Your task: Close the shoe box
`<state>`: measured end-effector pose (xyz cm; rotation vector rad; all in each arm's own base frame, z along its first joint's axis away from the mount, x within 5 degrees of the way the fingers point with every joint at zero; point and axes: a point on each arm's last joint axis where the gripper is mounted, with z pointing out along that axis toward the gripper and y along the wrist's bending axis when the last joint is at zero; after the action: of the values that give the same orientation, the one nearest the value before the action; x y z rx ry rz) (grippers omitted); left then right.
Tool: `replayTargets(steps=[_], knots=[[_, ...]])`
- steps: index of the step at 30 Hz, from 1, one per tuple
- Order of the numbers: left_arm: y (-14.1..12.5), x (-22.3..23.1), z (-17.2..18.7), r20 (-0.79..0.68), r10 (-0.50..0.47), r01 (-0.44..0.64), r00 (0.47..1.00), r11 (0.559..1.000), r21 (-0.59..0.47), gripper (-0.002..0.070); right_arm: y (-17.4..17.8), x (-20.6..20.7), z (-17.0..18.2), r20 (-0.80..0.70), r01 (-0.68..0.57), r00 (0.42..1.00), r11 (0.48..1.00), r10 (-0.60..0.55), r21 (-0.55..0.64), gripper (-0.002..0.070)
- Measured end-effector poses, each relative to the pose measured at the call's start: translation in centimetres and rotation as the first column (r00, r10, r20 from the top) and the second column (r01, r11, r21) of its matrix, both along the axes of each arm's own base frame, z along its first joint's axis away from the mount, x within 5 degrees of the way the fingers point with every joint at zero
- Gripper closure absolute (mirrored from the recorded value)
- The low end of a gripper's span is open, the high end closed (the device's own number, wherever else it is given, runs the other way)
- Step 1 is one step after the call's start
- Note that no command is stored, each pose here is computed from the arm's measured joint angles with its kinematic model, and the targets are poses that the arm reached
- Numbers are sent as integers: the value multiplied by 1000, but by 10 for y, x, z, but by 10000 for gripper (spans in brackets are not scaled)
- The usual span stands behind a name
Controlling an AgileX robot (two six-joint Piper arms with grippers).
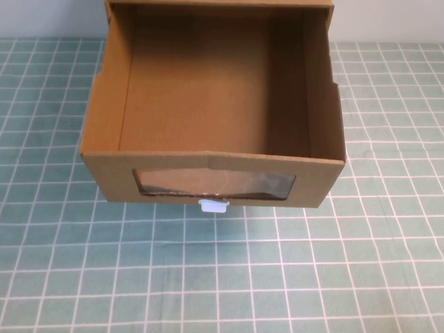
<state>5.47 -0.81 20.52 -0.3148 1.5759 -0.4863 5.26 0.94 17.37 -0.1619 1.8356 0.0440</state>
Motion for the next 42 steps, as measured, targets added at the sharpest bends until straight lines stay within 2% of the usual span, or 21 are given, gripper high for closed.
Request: replayTargets(steps=[3,6,9,14,18,22,24,30,36,39,42], knots=[[-4,-4,31,-37,-52,54,998,997,53,680,0,0,0,0,0,1000,1000,0,0,689],[-9,2,65,-152,-104,119,983,989,93,680,0,0,0,0,0,1000,1000,0,0,689],[-15,23,95,-295,-145,201,944,965,166,680,0,0,0,0,0,1000,1000,0,0,689],[-22,75,152,-406,-190,324,894,900,291,680,0,0,0,0,0,1000,1000,0,0,689],[-28,132,194,-443,-224,410,868,828,384,680,0,0,0,0,0,1000,1000,0,0,689],[-37,191,226,-455,-289,491,843,759,427,680,0,0,0,0,0,1000,1000,0,0,689],[-44,221,238,-454,-354,546,818,726,417,680,0,0,0,0,0,1000,1000,0,0,689],[-72,303,240,-475,-505,683,721,631,366,680,0,0,0,0,0,1000,1000,0,0,689],[-121,349,226,-484,-584,758,652,532,378,680,0,0,0,0,0,1000,1000,0,0,689],[-135,363,215,-499,-587,770,637,514,378,680,0,0,0,0,0,1000,1000,0,0,689],[-137,371,207,-513,-578,772,635,511,379,680,0,0,0,0,0,1000,1000,0,0,689]])
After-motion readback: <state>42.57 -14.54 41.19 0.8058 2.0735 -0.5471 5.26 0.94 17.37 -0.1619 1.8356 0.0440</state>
